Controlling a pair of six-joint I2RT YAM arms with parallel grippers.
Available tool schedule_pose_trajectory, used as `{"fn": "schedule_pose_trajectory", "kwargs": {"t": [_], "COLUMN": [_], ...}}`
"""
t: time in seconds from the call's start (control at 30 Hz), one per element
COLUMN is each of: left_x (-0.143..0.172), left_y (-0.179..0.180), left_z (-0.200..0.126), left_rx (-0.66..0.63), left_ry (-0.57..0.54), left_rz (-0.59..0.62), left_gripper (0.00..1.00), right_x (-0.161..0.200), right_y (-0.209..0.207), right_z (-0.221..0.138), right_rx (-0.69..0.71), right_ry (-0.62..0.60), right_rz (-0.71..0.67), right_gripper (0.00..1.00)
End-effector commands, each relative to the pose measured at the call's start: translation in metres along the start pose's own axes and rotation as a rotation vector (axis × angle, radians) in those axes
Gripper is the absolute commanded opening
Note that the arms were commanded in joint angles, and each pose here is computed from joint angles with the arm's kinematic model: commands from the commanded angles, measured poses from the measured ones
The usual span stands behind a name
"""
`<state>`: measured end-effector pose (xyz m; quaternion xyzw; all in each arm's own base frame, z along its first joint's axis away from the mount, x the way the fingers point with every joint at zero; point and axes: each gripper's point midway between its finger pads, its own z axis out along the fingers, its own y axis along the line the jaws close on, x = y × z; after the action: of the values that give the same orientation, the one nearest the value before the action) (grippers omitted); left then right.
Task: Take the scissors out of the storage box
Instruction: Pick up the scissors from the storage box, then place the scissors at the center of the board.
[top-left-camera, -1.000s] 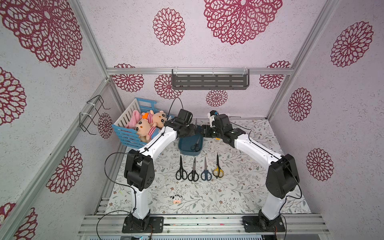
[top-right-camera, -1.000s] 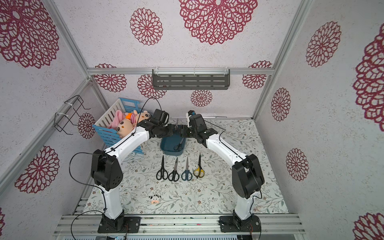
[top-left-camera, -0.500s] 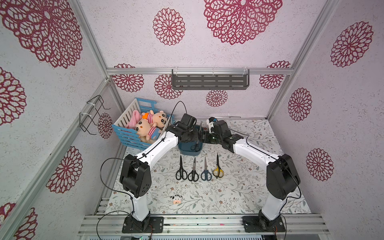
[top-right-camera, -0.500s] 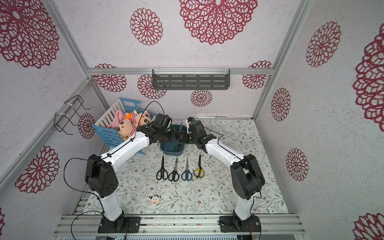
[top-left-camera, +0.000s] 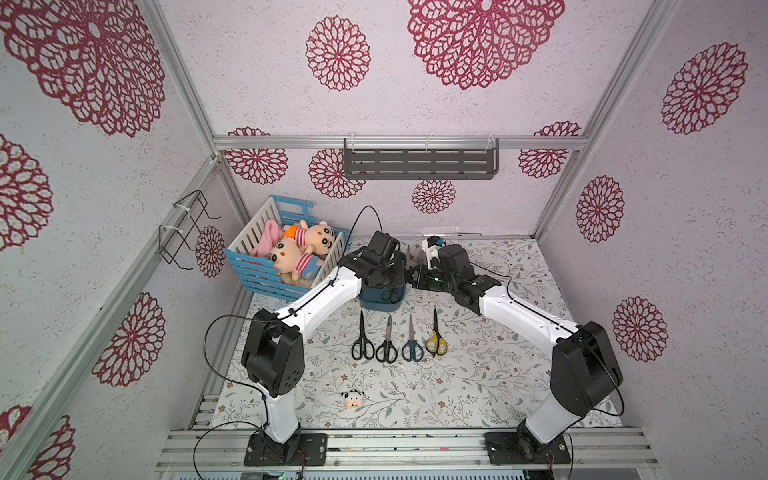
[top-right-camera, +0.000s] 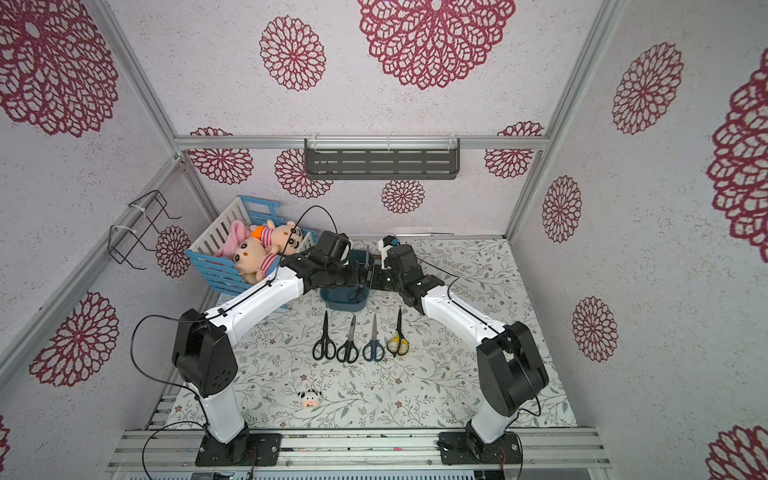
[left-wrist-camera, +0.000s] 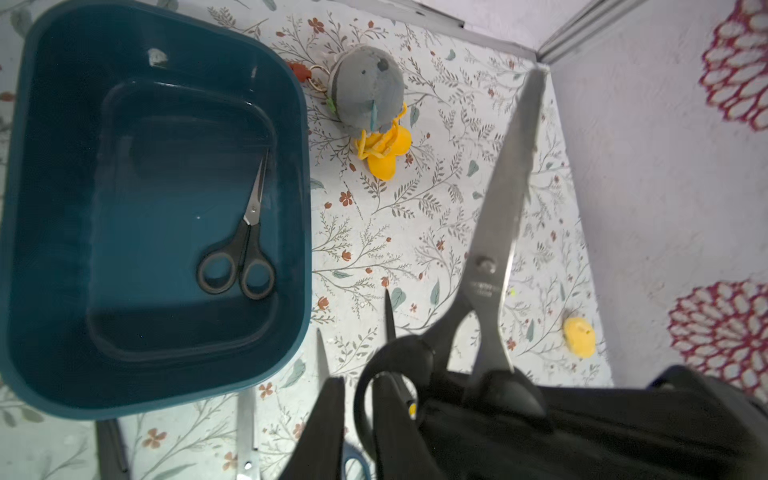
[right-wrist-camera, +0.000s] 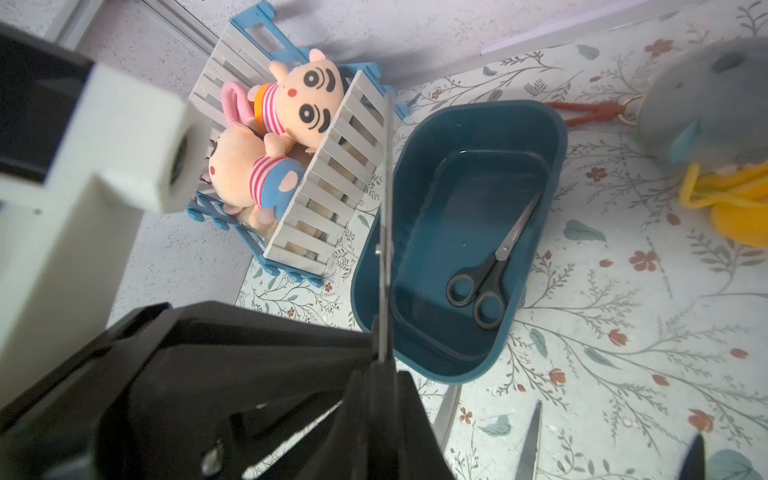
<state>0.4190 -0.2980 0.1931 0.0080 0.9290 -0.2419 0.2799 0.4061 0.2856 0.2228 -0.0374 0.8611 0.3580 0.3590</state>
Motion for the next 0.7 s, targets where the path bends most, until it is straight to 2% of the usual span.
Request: {"fn": "schedule_pose_trajectory", "kwargs": {"t": [0.0,0.07,0.17,0.4,0.53,0.67], "left_x": [-0.015,-0.013,-0.014,-0.010,-0.002,0.002], "left_y": [-0.014,-0.009,0.004,0.037,0.053,0.058], "left_z": [-0.025,-0.028,-0.035,-0.055,-0.059,-0.059], "left_rx": [0.042,0.019,-0.046,-0.173,-0.207,-0.219], "left_ry": [-0.081,-0.085,-0.095,-0.102,-0.092,-0.088], "left_rz": [0.003,0.004,0.011,0.015,-0.007,-0.021], "left_gripper": [0.33,0.45,0.51,0.55,0.56,0.56], "right_x": [-0.020,-0.019,-0.010,0.067,0.114,0.143], "right_y": [0.012,-0.003,-0.035,-0.122,-0.147,-0.159], "right_z": [-0.029,-0.037,-0.059,-0.103,-0.101,-0.094], "right_rx": [-0.021,0.023,0.101,0.299,0.334,0.324], "right_ry": [-0.060,-0.047,-0.028,0.101,0.188,0.224], "right_rz": [-0.010,-0.002,0.023,0.107,0.152,0.187], "right_gripper": [0.06,0.06,0.06,0.10,0.10,0.10]}}
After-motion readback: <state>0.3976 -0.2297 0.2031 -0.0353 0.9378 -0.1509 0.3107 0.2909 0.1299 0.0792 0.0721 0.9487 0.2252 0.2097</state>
